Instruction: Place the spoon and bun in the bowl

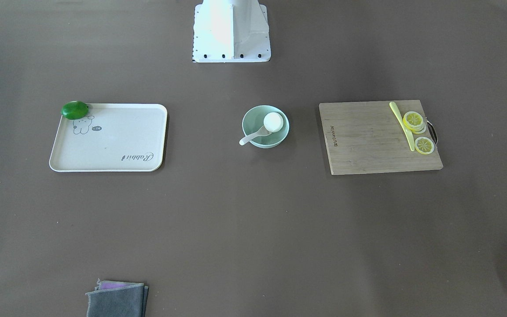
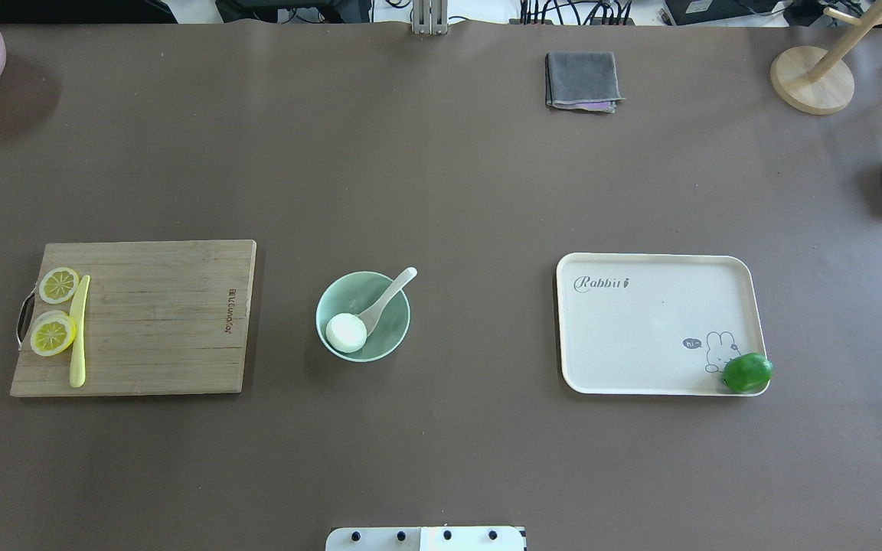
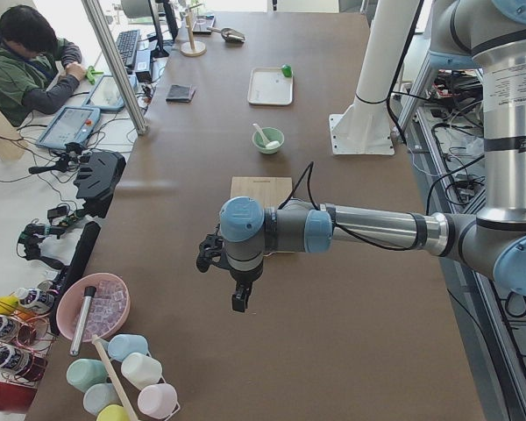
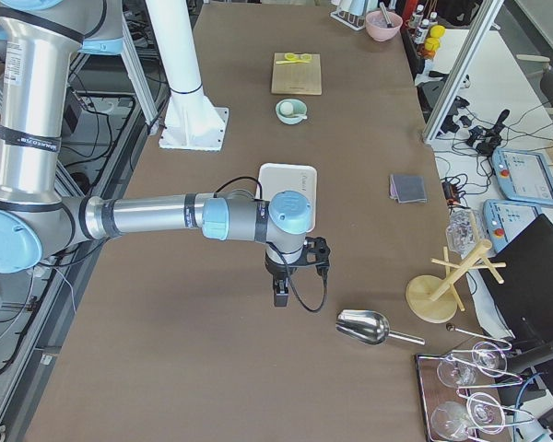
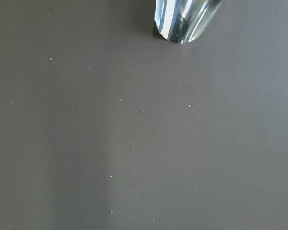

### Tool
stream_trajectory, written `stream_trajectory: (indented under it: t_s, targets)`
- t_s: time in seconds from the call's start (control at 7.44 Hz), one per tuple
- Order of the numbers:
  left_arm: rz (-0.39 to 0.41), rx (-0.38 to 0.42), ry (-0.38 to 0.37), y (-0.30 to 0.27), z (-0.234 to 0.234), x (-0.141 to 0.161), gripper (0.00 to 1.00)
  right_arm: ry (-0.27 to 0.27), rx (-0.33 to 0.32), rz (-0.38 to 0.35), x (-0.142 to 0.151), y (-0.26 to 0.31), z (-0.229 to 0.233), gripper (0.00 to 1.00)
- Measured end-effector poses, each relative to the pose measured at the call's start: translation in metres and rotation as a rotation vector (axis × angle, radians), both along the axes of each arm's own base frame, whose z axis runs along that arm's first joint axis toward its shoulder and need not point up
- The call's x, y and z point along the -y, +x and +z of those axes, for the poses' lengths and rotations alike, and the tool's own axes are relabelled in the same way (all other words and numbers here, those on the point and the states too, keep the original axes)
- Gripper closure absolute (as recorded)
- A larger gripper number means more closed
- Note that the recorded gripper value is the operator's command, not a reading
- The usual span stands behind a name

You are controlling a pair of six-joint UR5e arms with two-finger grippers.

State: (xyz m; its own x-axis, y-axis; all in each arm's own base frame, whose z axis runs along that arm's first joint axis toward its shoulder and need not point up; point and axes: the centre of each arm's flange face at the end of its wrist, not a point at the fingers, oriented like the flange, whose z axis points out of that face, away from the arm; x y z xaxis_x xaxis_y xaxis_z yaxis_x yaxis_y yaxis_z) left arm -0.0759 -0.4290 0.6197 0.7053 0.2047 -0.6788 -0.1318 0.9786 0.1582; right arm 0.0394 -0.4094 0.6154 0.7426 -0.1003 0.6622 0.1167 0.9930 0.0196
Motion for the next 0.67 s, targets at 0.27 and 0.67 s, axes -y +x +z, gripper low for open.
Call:
stream_trajectory:
  t_s: [0.27,0.67]
  targets:
    - [0.001,0.0,0.0,0.0002,0.0,0.0,0.02,0.0,0.0,-0.005,0.0002,-0.0019,0.0,0.0]
    - [0.002,0.0,-0.001,0.0011,0.0001,0.0001,0.02,0.0,0.0,-0.009,0.0003,-0.0037,0.0001,0.0]
